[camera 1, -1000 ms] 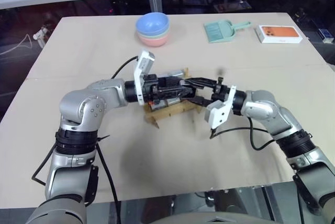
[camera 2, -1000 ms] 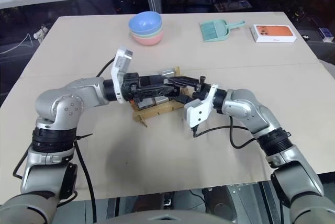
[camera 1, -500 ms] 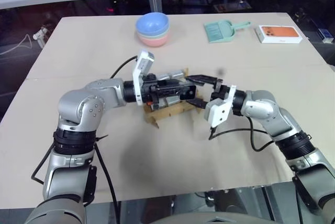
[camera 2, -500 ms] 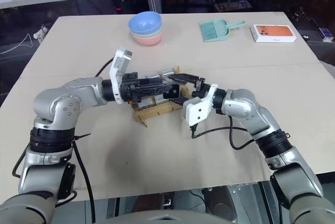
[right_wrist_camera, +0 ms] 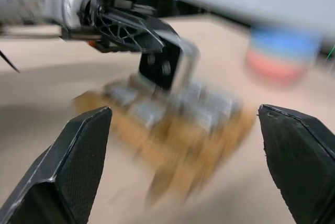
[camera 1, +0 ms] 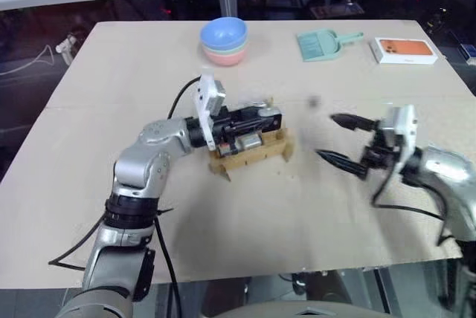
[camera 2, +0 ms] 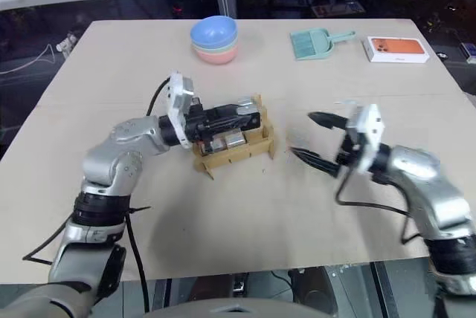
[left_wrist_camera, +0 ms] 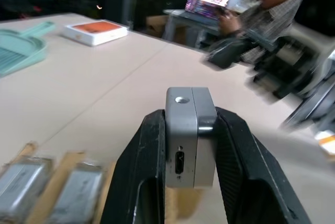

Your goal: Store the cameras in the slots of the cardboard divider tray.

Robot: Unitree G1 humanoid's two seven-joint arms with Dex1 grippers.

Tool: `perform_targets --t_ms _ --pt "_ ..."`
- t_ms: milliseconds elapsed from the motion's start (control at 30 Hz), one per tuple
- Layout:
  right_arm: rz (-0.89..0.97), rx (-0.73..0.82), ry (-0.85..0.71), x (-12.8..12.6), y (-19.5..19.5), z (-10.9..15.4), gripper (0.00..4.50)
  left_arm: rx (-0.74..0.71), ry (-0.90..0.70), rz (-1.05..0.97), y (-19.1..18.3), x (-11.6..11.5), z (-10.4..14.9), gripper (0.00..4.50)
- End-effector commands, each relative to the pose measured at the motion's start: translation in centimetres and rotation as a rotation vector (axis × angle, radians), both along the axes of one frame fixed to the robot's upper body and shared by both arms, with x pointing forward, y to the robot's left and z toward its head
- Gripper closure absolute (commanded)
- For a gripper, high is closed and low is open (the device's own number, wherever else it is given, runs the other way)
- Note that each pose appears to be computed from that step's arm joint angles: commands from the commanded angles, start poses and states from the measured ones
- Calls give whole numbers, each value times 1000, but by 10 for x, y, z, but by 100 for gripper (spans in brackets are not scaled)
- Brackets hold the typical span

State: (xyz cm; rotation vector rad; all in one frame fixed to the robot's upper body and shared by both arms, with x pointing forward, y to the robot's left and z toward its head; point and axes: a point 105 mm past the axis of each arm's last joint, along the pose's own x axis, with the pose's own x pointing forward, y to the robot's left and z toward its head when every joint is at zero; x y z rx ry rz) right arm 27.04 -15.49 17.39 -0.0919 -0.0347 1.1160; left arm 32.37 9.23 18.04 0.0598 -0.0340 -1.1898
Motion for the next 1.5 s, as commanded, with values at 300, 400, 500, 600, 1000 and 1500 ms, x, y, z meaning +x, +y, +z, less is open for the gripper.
perform_targets --t_ms 300,400,500,600,1000,1500 --pt "62 -26 77 -37 -59 1 4 -89 -169 38 -4 8 -25 378" --pt "61 -21 61 -37 -59 3 4 -72 -183 48 -5 13 -31 378" --pt "56 -12 48 -36 -58 5 4 -71 -185 64 -6 18 -33 378" --pt "52 -8 40 -35 -58 6 4 -65 -173 88 -5 23 -38 378" --pt "42 -8 7 -31 -56 11 4 105 -98 43 -6 22 -56 378" --pt "20 -3 -19 -30 -58 13 4 214 -41 37 -17 22 -54 378"
